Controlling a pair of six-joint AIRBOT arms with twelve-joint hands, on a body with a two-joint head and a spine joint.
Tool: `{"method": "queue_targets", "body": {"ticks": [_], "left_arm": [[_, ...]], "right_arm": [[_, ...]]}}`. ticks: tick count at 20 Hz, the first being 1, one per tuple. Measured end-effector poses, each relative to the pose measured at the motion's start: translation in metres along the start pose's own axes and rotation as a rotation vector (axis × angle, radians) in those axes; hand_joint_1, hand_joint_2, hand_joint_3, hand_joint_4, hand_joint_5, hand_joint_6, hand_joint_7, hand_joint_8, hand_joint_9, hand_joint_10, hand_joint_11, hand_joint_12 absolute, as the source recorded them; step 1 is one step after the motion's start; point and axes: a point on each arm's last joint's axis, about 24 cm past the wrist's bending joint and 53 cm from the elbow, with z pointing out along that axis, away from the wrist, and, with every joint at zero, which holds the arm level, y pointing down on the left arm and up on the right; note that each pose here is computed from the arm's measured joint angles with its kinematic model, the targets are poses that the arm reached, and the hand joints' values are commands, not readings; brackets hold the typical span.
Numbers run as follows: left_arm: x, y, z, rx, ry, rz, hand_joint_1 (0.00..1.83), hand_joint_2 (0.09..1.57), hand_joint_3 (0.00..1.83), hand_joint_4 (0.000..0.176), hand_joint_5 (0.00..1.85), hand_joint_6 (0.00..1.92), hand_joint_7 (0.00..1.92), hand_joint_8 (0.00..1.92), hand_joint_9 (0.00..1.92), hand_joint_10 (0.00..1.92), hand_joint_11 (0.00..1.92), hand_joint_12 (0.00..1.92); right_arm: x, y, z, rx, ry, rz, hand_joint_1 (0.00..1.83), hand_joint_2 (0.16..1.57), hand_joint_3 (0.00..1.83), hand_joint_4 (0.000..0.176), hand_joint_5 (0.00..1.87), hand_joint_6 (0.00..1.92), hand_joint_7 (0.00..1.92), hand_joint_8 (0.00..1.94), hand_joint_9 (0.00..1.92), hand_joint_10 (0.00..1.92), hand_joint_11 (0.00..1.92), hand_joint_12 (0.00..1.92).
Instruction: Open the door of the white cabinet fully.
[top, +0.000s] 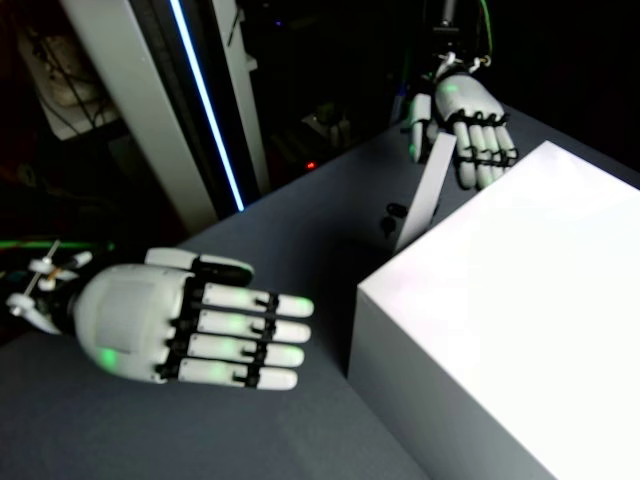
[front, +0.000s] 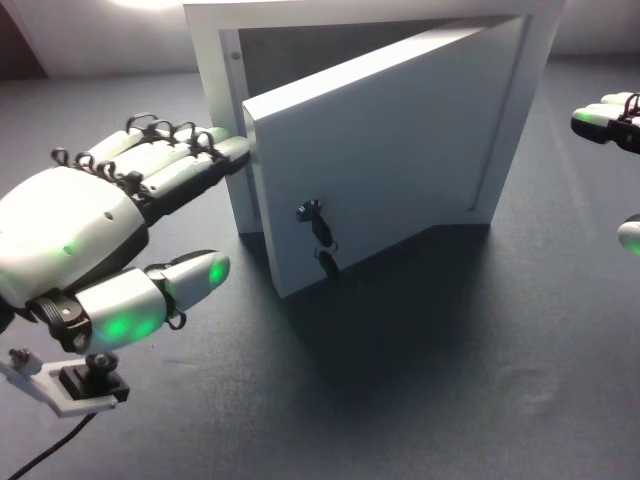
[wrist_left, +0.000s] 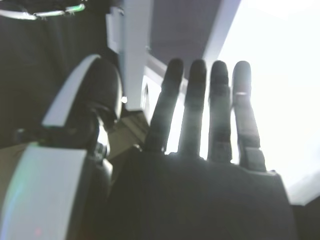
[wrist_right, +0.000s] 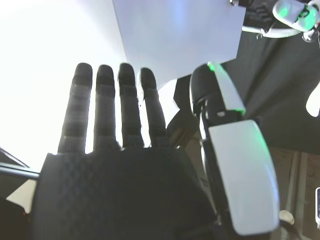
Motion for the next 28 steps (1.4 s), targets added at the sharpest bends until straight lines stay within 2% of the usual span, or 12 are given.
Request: {"method": "queue_targets", "body": {"ticks": [2, 3, 6, 8, 9, 11, 12, 13, 18, 21, 25, 28], "left_arm": [[0.002, -0.003, 0.004, 0.01, 0.0, -0.01, 0.05, 1.53, 0.01, 0.0, 0.1, 0.0, 0.1, 0.0, 0.12, 0.0, 0.0, 0.52], [0.003, -0.005, 0.004, 0.018, 0.004, -0.008, 0.01, 1.54, 0.01, 0.0, 0.1, 0.0, 0.11, 0.0, 0.13, 0.0, 0.0, 0.58], [0.007, -0.008, 0.005, 0.032, 0.013, -0.025, 0.04, 1.52, 0.0, 0.0, 0.11, 0.0, 0.16, 0.01, 0.17, 0.01, 0.0, 0.68], [0.01, -0.009, 0.006, 0.037, 0.018, -0.032, 0.08, 1.52, 0.0, 0.0, 0.11, 0.0, 0.12, 0.01, 0.14, 0.01, 0.0, 0.61], [0.012, -0.011, 0.006, 0.044, 0.026, -0.031, 0.11, 1.51, 0.0, 0.0, 0.12, 0.0, 0.16, 0.01, 0.23, 0.03, 0.0, 0.83], [0.015, -0.014, 0.005, 0.055, 0.042, -0.025, 0.15, 1.52, 0.0, 0.0, 0.12, 0.01, 0.17, 0.01, 0.18, 0.0, 0.0, 0.61], [0.018, -0.015, 0.005, 0.06, 0.052, -0.022, 0.15, 1.52, 0.0, 0.0, 0.12, 0.01, 0.18, 0.01, 0.14, 0.01, 0.0, 0.41], [0.02, -0.016, 0.005, 0.064, 0.059, -0.029, 0.11, 1.53, 0.0, 0.0, 0.13, 0.0, 0.18, 0.0, 0.13, 0.01, 0.0, 0.36], [0.025, -0.02, 0.007, 0.073, 0.081, -0.027, 0.18, 1.52, 0.0, 0.0, 0.17, 0.0, 0.15, 0.01, 0.13, 0.01, 0.01, 0.35], [0.031, -0.024, 0.011, 0.09, 0.104, -0.027, 0.25, 1.49, 0.0, 0.0, 0.21, 0.01, 0.21, 0.01, 0.2, 0.01, 0.03, 0.53], [0.047, -0.036, 0.019, 0.136, 0.162, -0.02, 0.28, 1.51, 0.0, 0.0, 0.17, 0.0, 0.17, 0.0, 0.15, 0.0, 0.0, 0.34], [0.06, -0.042, 0.025, 0.156, 0.211, -0.013, 0.31, 1.5, 0.0, 0.0, 0.17, 0.0, 0.15, 0.0, 0.14, 0.0, 0.02, 0.34]], "right_arm": [[0.0, 0.0, 0.0, 0.001, 0.0, 0.001, 0.59, 1.34, 0.0, 0.0, 0.3, 0.0, 0.28, 0.0, 0.22, 0.01, 0.19, 0.05], [0.0, 0.0, 0.0, -0.001, 0.001, 0.0, 0.6, 1.34, 0.0, 0.0, 0.3, 0.0, 0.29, 0.01, 0.22, 0.0, 0.18, 0.04], [0.0, -0.001, 0.0, 0.001, 0.0, 0.0, 0.62, 1.34, 0.0, 0.0, 0.3, 0.0, 0.29, 0.0, 0.22, 0.0, 0.2, 0.05], [0.0, -0.001, 0.0, 0.001, 0.0, -0.001, 0.61, 1.33, 0.0, 0.0, 0.31, 0.0, 0.29, 0.0, 0.22, 0.0, 0.2, 0.04], [0.0, -0.001, 0.0, 0.0, 0.0, 0.0, 0.6, 1.33, 0.0, 0.0, 0.3, 0.0, 0.29, 0.0, 0.22, 0.0, 0.22, 0.05], [0.001, -0.002, 0.0, 0.002, -0.001, 0.003, 0.6, 1.33, 0.0, 0.0, 0.3, 0.0, 0.28, 0.0, 0.23, 0.0, 0.22, 0.05], [0.002, -0.002, 0.0, 0.002, 0.0, 0.004, 0.59, 1.33, 0.0, 0.0, 0.3, 0.0, 0.29, 0.0, 0.23, 0.0, 0.22, 0.05], [0.002, -0.002, 0.001, 0.0, 0.002, 0.003, 0.6, 1.33, 0.0, 0.0, 0.3, 0.0, 0.29, 0.0, 0.23, 0.01, 0.22, 0.05], [0.002, -0.003, 0.001, 0.001, 0.001, 0.003, 0.6, 1.33, 0.0, 0.0, 0.31, 0.0, 0.29, 0.0, 0.23, 0.0, 0.22, 0.04], [0.002, -0.003, 0.001, 0.001, 0.001, 0.002, 0.6, 1.34, 0.0, 0.0, 0.3, 0.0, 0.29, 0.0, 0.23, 0.0, 0.22, 0.04], [0.001, -0.004, 0.001, 0.001, 0.0, 0.003, 0.6, 1.33, 0.0, 0.0, 0.31, 0.0, 0.29, 0.0, 0.23, 0.0, 0.22, 0.04], [0.001, -0.004, 0.001, 0.001, 0.0, 0.009, 0.61, 1.34, 0.0, 0.0, 0.32, 0.0, 0.31, 0.01, 0.24, 0.0, 0.2, 0.02]]}}
